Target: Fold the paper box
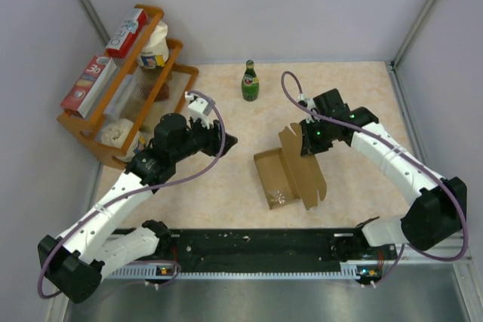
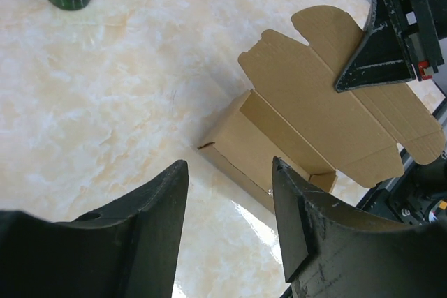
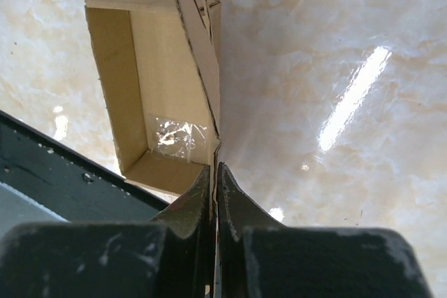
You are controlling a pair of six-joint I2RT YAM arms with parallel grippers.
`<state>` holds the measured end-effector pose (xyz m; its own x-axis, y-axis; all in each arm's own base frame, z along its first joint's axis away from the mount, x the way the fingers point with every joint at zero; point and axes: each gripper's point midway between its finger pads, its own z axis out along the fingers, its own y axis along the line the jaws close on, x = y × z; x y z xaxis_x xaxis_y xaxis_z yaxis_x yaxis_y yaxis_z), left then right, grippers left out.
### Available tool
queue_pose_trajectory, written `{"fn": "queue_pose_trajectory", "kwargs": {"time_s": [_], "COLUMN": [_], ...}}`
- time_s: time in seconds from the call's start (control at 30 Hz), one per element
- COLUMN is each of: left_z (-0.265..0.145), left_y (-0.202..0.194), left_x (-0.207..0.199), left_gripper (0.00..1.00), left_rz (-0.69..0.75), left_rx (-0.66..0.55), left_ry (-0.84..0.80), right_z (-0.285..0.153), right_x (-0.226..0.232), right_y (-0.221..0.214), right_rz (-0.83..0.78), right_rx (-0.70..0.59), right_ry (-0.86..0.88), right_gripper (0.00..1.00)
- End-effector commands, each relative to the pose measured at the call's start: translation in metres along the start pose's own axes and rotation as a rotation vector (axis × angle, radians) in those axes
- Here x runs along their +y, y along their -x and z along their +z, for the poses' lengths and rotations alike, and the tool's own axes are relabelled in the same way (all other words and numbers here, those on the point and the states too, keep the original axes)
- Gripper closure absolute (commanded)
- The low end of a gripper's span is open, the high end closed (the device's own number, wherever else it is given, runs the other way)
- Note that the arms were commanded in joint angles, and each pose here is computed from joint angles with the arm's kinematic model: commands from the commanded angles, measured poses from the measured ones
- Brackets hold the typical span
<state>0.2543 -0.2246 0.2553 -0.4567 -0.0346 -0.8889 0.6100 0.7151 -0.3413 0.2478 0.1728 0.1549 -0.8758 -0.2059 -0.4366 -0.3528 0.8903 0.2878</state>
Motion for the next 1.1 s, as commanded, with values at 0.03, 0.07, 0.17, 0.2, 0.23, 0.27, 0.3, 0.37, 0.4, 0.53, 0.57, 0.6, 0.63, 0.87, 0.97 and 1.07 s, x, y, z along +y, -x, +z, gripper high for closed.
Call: {"fn": "queue_pose_trajectory", "kwargs": {"time_s": [0.03,0.07,0.17,0.2,0.23,0.27,0.3,0.37,0.4,0.53,0.57,0.6,0.63,0.87,0.97,1.07], "left_z": [-0.003,-0.003,-0.002,-0.001,0.000,0.002,0.003,0.007,0.008,0.021,0.024,0.025,0.027,0.028,0.026,0.025], "left_y": [0.021,0.025,0.033,0.035,0.038,0.039,0.040,0.043,0.041,0.045,0.043,0.042,0.038,0.021,0.017,0.007], "left_x": [0.010,0.010,0.013,0.013,0.013,0.011,0.007,-0.002,-0.005,-0.018,-0.021,-0.024,-0.026,-0.035,-0.038,-0.048], "left_gripper": [0.43,0.43,0.42,0.41,0.41,0.41,0.40,0.39,0.39,0.40,0.40,0.39,0.39,0.32,0.29,0.27], "left_rz": [0.043,0.051,0.067,0.072,0.076,0.083,0.096,0.119,0.127,0.174,0.184,0.199,0.208,0.310,0.341,0.408], "left_rx": [-0.111,-0.124,-0.154,-0.162,-0.167,-0.170,-0.172,-0.171,-0.161,-0.131,-0.120,-0.119,-0.106,-0.129,-0.143,-0.130], "left_ry": [0.039,0.042,0.047,0.042,0.034,0.015,-0.020,-0.082,-0.104,-0.206,-0.233,-0.258,-0.282,-0.387,-0.420,-0.516], "right_z": [-0.008,-0.006,-0.005,-0.006,-0.008,-0.009,-0.009,-0.011,-0.013,-0.020,-0.019,-0.019,-0.019,-0.019,-0.021,-0.023], "right_x": [0.015,0.015,0.020,0.022,0.027,0.028,0.029,0.031,0.033,0.041,0.042,0.044,0.045,0.048,0.053,0.055], "right_y": [0.021,0.020,0.019,0.019,0.017,0.017,0.017,0.019,0.019,0.023,0.022,0.022,0.022,0.021,0.021,0.020], "right_rz": [-0.157,-0.176,-0.233,-0.255,-0.265,-0.309,-0.323,-0.360,-0.383,-0.453,-0.470,-0.486,-0.505,-0.622,-0.650,-0.668], "right_rx": [-0.072,-0.062,-0.038,-0.030,-0.021,-0.018,-0.009,-0.007,-0.001,0.022,0.034,0.044,0.056,0.120,0.132,0.149], "right_ry": [0.001,0.004,0.036,0.053,0.081,0.098,0.104,0.122,0.135,0.183,0.196,0.209,0.222,0.263,0.297,0.315], "right_gripper": [1.00,1.00,1.00,1.00,1.00,1.00,1.00,1.00,1.00,1.00,1.00,1.00,1.00,1.00,1.00,1.00]}}
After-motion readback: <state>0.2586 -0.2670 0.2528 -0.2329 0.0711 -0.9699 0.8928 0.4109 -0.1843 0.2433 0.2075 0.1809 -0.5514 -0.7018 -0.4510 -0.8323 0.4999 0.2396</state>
